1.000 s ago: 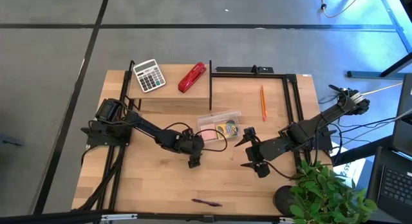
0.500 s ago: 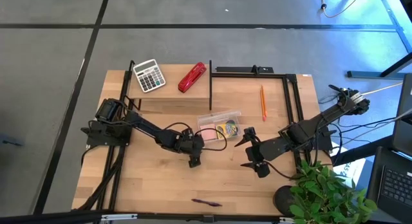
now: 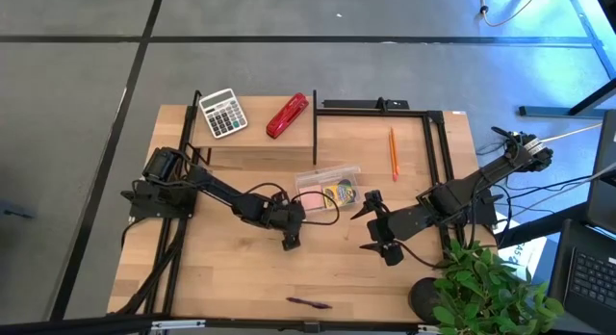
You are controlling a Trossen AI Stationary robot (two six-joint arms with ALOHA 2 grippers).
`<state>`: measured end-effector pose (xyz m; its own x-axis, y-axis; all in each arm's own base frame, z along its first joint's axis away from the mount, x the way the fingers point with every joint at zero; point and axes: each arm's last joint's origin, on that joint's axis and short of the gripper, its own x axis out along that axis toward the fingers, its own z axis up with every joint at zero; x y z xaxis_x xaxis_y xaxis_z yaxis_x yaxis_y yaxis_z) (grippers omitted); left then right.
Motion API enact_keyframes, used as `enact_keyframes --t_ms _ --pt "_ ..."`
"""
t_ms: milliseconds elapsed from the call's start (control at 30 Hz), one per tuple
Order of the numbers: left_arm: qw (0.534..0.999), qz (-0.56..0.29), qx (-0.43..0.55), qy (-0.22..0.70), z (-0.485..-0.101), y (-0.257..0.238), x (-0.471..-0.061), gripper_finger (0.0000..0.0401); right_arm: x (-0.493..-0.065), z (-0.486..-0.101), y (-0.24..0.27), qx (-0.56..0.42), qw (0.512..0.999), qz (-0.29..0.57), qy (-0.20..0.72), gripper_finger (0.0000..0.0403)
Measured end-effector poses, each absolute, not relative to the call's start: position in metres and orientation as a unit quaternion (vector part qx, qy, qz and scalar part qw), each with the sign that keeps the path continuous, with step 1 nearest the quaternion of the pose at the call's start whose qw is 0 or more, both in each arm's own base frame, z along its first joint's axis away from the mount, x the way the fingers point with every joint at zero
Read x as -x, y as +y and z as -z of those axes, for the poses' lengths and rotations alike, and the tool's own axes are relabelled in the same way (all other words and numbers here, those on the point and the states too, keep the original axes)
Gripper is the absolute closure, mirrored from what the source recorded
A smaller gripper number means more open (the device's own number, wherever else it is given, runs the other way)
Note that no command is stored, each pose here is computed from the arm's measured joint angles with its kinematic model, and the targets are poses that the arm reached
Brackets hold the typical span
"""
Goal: Pack school essentials
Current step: Put the green eraser into the supply box
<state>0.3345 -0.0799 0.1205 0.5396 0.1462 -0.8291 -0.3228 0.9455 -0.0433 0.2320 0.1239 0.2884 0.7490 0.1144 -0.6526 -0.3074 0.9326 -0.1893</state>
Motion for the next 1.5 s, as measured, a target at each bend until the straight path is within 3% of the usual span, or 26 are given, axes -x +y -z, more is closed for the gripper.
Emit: enact_keyframes --t_ms 367,1067,1500 --pt "0.872 -0.133 0.097 0.461 -0.121 -0.080 -0.334 0.0308 -0.232 -0.288 0.124 0.144 0.924 -0.114 0.335 0.0034" --pt "0.866 -0.099 0.134 0.471 -0.132 -0.088 -0.328 0.0310 -0.233 -0.289 0.124 0.142 0.926 -0.114 0.331 0.0034" --pt "0.893 -0.068 0.148 0.419 -0.171 -0.099 -0.320 0.0310 -0.233 -0.289 0.124 0.142 0.926 -0.114 0.331 0.0034"
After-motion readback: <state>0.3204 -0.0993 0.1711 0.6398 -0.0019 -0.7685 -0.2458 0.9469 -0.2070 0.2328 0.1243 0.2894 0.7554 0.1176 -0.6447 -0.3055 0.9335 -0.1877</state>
